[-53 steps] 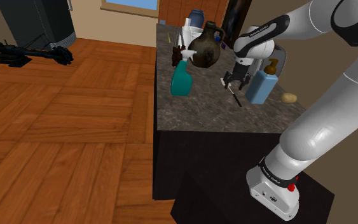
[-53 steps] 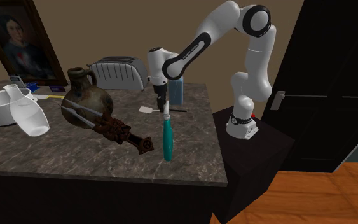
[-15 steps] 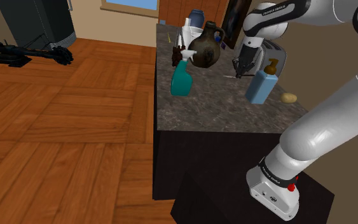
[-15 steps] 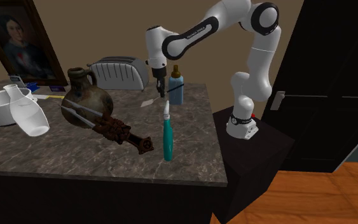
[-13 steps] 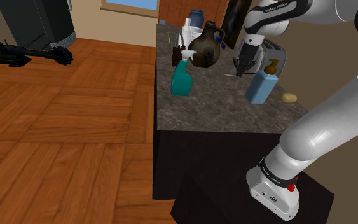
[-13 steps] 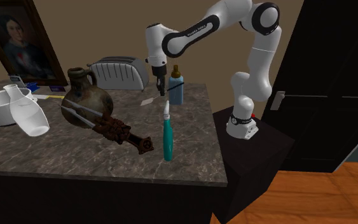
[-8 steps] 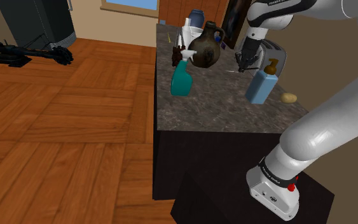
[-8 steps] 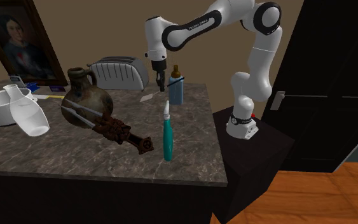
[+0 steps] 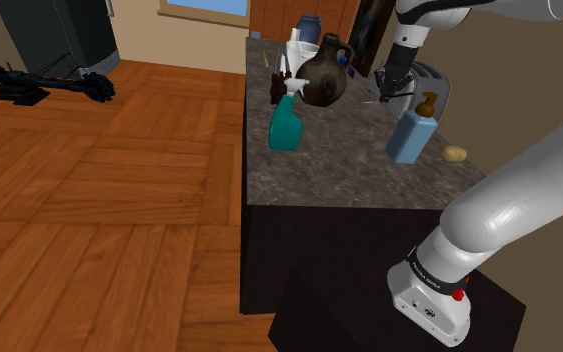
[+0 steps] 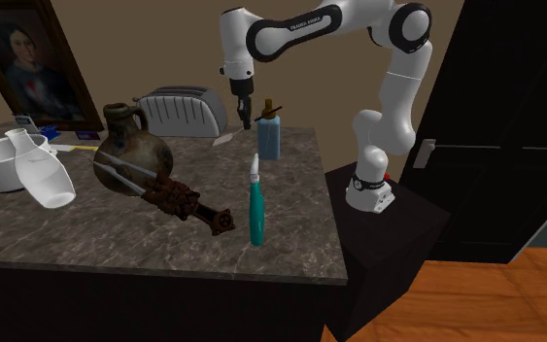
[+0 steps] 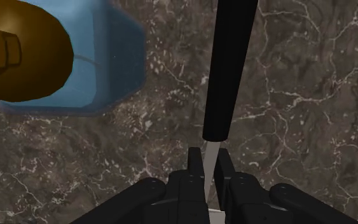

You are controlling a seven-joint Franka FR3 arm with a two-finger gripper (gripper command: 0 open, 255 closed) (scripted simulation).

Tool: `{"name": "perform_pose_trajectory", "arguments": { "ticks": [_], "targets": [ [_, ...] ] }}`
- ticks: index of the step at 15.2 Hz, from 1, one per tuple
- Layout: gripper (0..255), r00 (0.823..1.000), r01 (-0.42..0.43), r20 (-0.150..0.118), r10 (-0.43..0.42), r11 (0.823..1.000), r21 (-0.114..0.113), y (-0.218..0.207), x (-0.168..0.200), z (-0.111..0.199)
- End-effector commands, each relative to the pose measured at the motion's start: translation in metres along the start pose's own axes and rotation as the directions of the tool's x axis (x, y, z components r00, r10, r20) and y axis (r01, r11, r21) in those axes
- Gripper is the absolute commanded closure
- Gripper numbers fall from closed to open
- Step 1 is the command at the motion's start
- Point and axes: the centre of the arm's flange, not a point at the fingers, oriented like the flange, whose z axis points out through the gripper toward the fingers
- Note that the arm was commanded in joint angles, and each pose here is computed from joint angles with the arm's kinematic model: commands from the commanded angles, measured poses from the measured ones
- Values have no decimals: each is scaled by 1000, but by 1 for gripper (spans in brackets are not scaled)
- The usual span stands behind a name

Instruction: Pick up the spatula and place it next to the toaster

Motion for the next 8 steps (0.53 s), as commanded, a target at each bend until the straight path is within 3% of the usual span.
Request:
{"name": "perform_pose_trajectory", "arguments": {
  "ticks": [1,8],
  "targets": [
    [255,1000,0,0,0,1000,0,0,-1,-11],
    [255,1000,0,0,0,1000,0,0,-3,-48]
  ]
}}
